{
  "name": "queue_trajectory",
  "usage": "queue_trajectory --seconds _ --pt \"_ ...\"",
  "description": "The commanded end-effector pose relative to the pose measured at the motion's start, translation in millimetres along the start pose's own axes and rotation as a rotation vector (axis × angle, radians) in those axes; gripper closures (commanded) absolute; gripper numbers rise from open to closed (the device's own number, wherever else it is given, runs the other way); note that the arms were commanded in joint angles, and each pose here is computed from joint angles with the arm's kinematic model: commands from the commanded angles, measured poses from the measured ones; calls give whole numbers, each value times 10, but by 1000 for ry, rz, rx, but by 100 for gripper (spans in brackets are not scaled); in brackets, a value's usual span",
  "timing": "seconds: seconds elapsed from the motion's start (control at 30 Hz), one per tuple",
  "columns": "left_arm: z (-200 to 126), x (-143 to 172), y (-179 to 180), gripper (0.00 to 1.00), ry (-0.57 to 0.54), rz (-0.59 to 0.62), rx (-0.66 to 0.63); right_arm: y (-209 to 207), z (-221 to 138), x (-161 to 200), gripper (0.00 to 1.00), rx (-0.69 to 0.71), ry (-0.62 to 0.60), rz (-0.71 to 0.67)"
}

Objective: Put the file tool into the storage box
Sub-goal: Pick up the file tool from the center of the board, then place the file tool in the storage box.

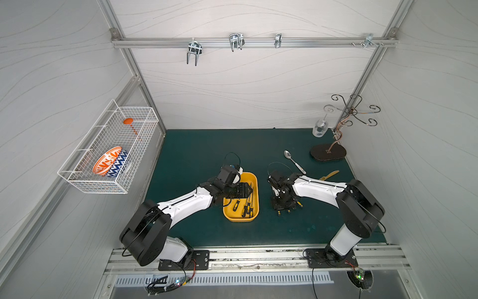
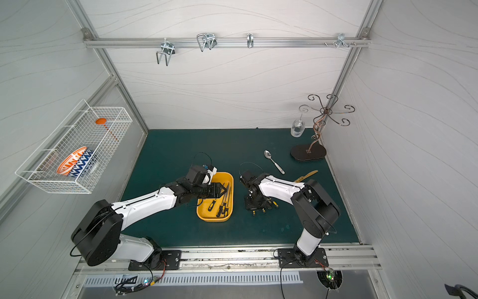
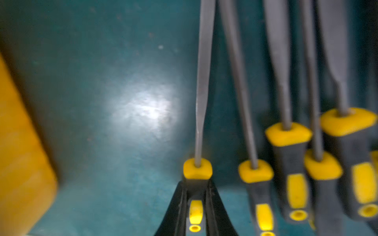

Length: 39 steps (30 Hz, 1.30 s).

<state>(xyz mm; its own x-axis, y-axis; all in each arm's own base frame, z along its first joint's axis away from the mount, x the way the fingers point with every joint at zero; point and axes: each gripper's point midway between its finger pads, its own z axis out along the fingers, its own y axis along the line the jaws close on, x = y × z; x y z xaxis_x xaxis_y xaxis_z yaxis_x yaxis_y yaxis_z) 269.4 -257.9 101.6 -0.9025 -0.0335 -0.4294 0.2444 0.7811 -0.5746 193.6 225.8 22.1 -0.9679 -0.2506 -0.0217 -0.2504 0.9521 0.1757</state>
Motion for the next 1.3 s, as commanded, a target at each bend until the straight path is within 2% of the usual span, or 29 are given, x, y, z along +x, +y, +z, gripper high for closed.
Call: queue_trajectory --seconds 0.0,0.13,0.37,0.5,0.7,0.73,0.8,0.9,0.93,0.97,1.07,1.17,1.27 --pt "-176 -263 -344 36 -89 40 126 341 -308 -161 97 -195 -96 -12" --pt "-285 -338 -499 34 -116 48 188 621 -642 -293 97 -364 -172 -46" --pt "-313 -369 -573 34 -128 47 223 1081 -973 -277 96 -621 -169 -105" --pt "-295 -358 -562 33 -125 44 224 1296 -1093 -245 96 -704 -175 -156" --pt "-259 -339 -495 36 -121 28 215 1460 -1254 -232 95 -755 -196 -201" --pt "-248 -332 -480 38 -118 24 213 1471 -1277 -235 95 -762 -199 -204" --pt "-225 -319 -464 49 -112 21 210 1482 -1325 -238 95 -771 -211 -209" --pt "-193 -296 -416 82 -101 9 199 1467 -1352 -250 95 -764 -223 -206" --pt "-180 -280 -400 90 -95 5 194 1461 -1352 -249 95 -761 -224 -206" --pt "-172 -272 -388 93 -92 3 190 1449 -1343 -252 95 -752 -226 -204" --pt "-161 -256 -337 97 -91 5 168 1423 -1312 -263 90 -731 -225 -197" --pt "-124 -218 -246 94 -79 14 127 1359 -1261 -287 70 -688 -233 -179" --pt "-40 -146 -98 91 -51 14 68 1180 -1145 -364 63 -580 -258 -138"
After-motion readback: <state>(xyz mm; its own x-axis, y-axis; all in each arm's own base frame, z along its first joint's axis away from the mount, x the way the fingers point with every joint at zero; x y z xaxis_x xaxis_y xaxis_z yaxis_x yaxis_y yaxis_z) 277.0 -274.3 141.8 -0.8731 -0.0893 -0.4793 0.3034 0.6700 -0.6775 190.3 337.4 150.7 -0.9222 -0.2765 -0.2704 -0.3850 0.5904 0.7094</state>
